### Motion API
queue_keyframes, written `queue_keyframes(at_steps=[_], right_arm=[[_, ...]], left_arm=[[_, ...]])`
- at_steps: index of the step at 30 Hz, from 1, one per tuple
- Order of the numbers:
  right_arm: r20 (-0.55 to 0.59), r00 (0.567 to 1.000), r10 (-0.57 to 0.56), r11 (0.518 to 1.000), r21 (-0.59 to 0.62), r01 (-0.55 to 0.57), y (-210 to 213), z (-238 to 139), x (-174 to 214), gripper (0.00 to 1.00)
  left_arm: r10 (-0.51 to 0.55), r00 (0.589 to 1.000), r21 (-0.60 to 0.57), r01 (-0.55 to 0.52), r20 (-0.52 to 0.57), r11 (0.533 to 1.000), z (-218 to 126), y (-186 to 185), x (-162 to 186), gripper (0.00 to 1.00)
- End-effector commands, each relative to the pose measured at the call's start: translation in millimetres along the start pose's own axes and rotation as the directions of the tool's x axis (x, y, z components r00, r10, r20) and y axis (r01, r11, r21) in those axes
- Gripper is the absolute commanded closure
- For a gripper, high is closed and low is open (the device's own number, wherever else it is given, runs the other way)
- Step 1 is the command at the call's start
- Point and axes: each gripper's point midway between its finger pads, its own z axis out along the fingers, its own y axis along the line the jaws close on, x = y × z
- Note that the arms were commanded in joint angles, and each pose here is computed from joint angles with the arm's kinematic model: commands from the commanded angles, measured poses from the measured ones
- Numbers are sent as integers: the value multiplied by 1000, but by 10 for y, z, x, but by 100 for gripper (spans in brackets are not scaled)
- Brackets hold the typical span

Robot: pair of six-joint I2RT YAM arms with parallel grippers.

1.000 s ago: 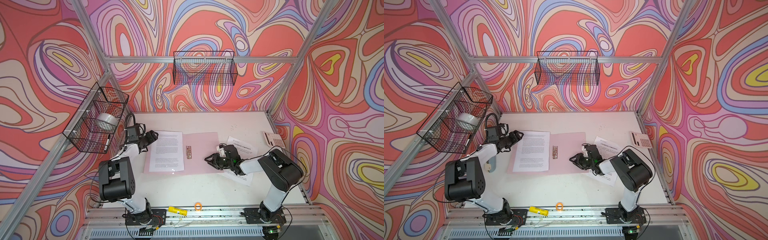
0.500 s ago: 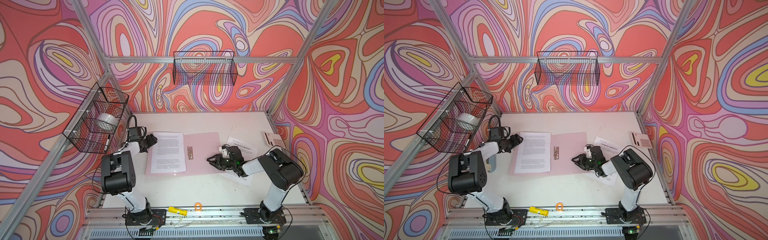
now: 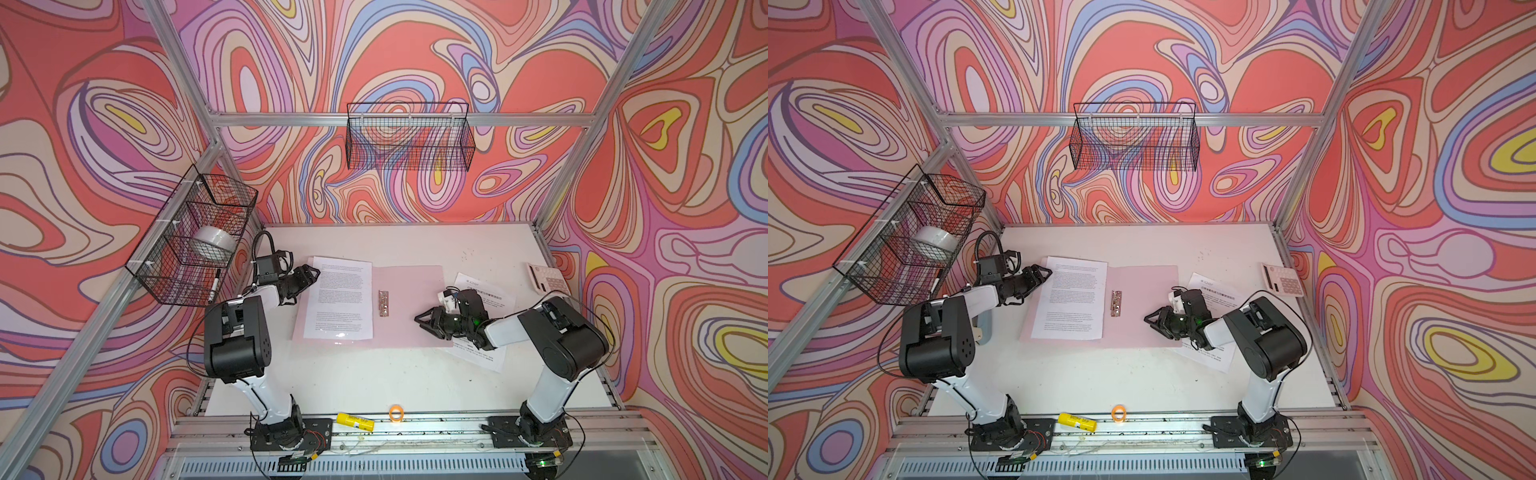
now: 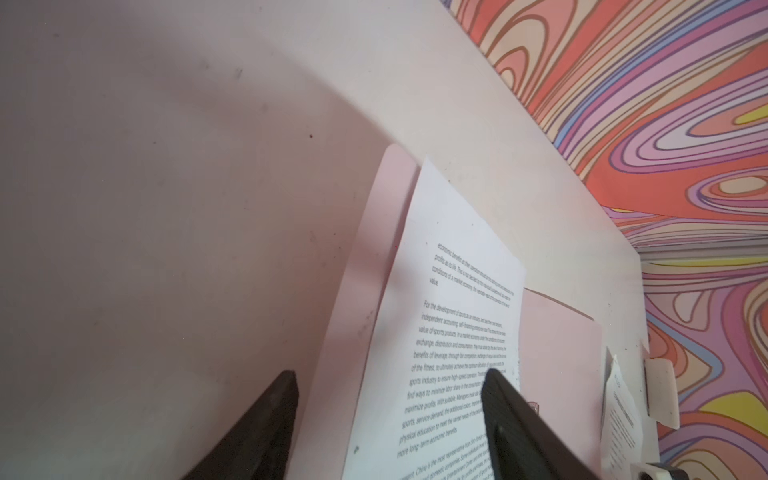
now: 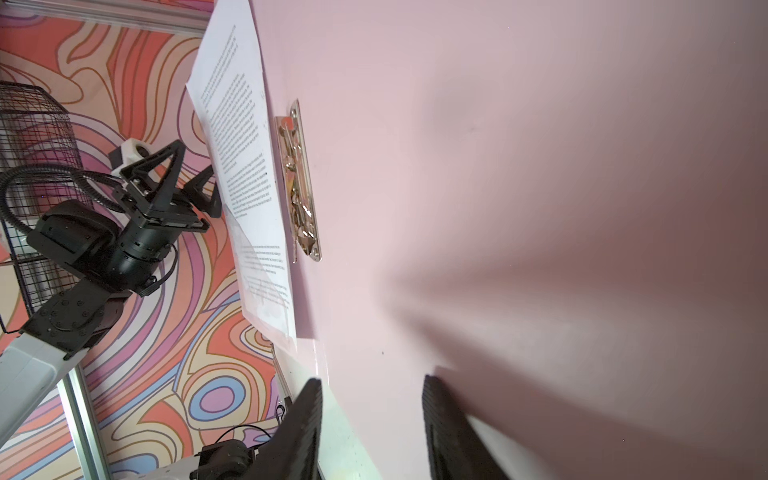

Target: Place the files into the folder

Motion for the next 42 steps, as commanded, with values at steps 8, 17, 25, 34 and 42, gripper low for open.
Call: queue_keyframes(at_steps=[8, 17, 25, 34, 42], right_arm=[[-70, 991, 112, 949, 305, -85, -752, -41, 253, 57], [-65, 994, 93, 947, 313, -69, -726, -52, 224, 57], [-80, 997, 0, 970, 243, 19, -303, 8, 149, 54], [-131, 981, -141, 974, 159, 162, 438, 321, 362, 53], [-177, 976, -128, 979, 136, 153, 460, 693, 530, 54]], left_arm=[[0, 999, 227, 10, -46, 974, -53, -350, 227, 62], [-19, 999, 245, 31, -51, 969, -62, -373, 245, 81], [-38, 999, 269, 46, -37, 962, -91, -401, 269, 83], [-48, 998, 263, 56, -38, 963, -75, -356, 311, 78], [-49, 999, 272, 53, -22, 961, -92, -372, 303, 67]])
